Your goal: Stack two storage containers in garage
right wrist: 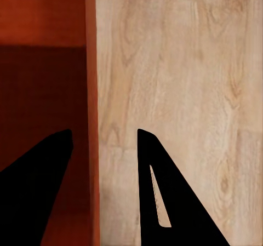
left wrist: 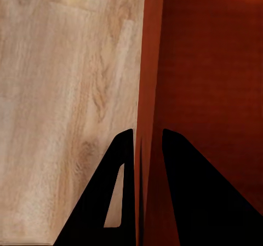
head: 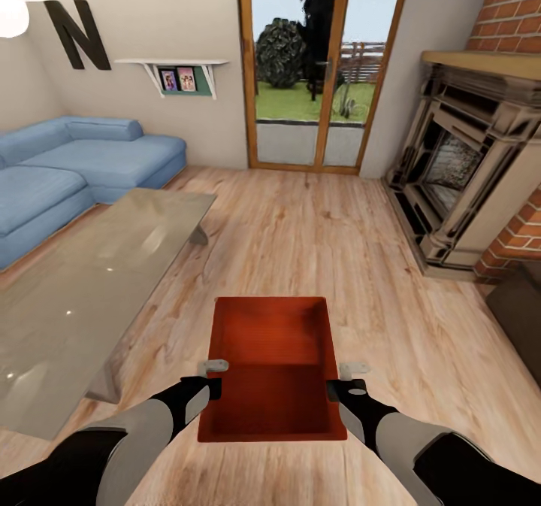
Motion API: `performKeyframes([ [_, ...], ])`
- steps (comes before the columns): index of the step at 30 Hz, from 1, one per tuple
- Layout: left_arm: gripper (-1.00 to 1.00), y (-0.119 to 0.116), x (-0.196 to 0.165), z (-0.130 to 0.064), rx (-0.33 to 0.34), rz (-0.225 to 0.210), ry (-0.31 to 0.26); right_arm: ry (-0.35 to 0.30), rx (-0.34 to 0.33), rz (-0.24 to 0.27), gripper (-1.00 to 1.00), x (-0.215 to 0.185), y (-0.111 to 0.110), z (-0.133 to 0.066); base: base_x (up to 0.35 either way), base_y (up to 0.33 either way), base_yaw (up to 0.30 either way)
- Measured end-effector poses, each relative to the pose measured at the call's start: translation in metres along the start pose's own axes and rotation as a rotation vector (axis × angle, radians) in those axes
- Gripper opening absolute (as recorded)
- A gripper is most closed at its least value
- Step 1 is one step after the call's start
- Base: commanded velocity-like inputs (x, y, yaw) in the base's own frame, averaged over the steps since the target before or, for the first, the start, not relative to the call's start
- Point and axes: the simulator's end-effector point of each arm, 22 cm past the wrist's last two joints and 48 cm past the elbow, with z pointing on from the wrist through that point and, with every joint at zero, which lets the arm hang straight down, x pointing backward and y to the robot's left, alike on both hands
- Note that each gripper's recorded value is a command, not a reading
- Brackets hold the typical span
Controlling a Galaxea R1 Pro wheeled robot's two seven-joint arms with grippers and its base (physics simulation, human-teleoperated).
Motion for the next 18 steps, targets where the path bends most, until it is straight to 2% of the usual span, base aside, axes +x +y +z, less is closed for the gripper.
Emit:
performKeyframes([
  [18,-1.00,0.0000,-0.0003,0.0000,0.000,0.001,-0.001,0.000,0.000,0.000,-1.00,-0.0001,0.0000,0.0000,0.000,0.000,0.300],
])
